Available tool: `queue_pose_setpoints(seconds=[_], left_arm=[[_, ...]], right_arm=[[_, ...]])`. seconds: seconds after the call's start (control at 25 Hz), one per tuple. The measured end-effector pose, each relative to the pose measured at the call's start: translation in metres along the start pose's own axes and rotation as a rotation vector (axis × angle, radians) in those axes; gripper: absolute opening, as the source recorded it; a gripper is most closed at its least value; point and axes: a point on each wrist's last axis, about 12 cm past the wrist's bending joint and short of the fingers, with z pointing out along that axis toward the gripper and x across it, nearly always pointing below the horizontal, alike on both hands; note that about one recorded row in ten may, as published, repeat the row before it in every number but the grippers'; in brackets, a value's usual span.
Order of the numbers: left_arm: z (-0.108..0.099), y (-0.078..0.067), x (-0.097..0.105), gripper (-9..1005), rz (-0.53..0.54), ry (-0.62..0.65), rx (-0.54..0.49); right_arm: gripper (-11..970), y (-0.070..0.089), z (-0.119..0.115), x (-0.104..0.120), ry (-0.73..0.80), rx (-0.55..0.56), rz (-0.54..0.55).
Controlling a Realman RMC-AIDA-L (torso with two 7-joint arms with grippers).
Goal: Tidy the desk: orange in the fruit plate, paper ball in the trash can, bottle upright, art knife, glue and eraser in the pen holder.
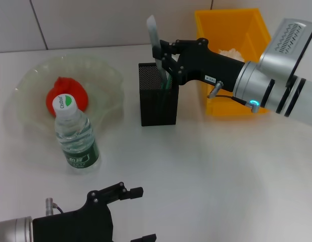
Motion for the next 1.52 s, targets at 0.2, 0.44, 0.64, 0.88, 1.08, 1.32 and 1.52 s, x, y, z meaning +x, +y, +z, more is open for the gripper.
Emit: queue_pose_setpoints(seconds=[0.2,0.44,0.64,0.88,1.08,1.32,1.52], left_arm=[[0.000,-0.001,0.001,864,-0.006,0.000,-0.001],[0.000,-0.001,0.001,864,-0.010,-0.001,-0.002],[0.000,-0.001,0.001,864,-0.010,0.000,-0.003],[0.000,-0.001,0.001,864,-0.010,0.000,-0.002],[-0.001,-0.001,0.001,864,-0.010,0.001,-0.002],[-0.001,-0.001,0.001,864,-0.010,0.002,-0.003],[-0.002,-0.001,0.001,864,-0.011,0.003,-0.005]], right_arm=[[164,-0.001,0.006,0.001,0.027,0.003,-0.007],[171,0.001,0.013,0.003,0.069,-0.004,-0.015],[178,0.003,0.014,0.005,0.078,-0.012,-0.015],[186,0.004,0.012,0.008,0.087,-0.016,-0.014],[192,0.003,0.011,0.007,0.082,-0.009,-0.006],[449,0.003,0.004,0.003,0.022,-0.013,0.021],[641,0.000,-0.032,-0.012,-0.127,-0.027,0.091]])
